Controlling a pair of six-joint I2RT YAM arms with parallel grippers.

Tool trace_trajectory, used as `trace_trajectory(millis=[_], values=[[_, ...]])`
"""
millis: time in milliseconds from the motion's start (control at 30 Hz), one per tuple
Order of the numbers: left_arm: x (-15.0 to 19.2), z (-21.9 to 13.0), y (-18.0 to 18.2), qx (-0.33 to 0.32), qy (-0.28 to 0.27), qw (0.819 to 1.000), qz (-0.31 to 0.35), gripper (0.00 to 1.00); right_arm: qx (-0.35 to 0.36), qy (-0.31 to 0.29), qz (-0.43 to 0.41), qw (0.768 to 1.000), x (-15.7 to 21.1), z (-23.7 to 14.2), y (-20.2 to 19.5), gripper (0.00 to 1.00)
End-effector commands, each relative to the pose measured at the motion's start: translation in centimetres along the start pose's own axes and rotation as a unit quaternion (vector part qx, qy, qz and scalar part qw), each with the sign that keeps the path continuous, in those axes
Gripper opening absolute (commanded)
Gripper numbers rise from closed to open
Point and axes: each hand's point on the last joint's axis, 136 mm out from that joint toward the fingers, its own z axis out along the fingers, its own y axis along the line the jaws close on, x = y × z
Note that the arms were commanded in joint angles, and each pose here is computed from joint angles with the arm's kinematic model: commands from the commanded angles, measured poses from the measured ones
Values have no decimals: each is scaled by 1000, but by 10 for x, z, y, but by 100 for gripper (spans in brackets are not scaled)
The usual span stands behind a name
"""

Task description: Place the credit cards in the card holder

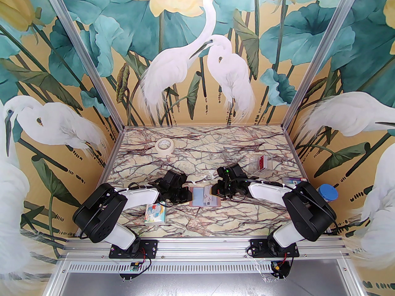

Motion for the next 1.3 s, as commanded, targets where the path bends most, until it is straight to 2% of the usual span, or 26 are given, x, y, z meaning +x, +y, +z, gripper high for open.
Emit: trace_trajectory(millis=[0, 200, 400, 1267], values=[[-3, 3, 0, -10, -4, 1000, 6, 5, 4, -11, -2, 1000, -7, 1, 3, 0], [-2, 4, 4, -18, -2, 1000, 3, 0, 7, -19, -1, 1000, -10, -1, 3, 0], [-2, 6, 5, -20, -1, 1000, 2, 0, 6, -31, 1, 999, -15, -4, 3, 0], [-2, 5, 6, -26, 3, 1000, 3, 0, 4, -4, 3, 1000, -1, 1, 0, 0]])
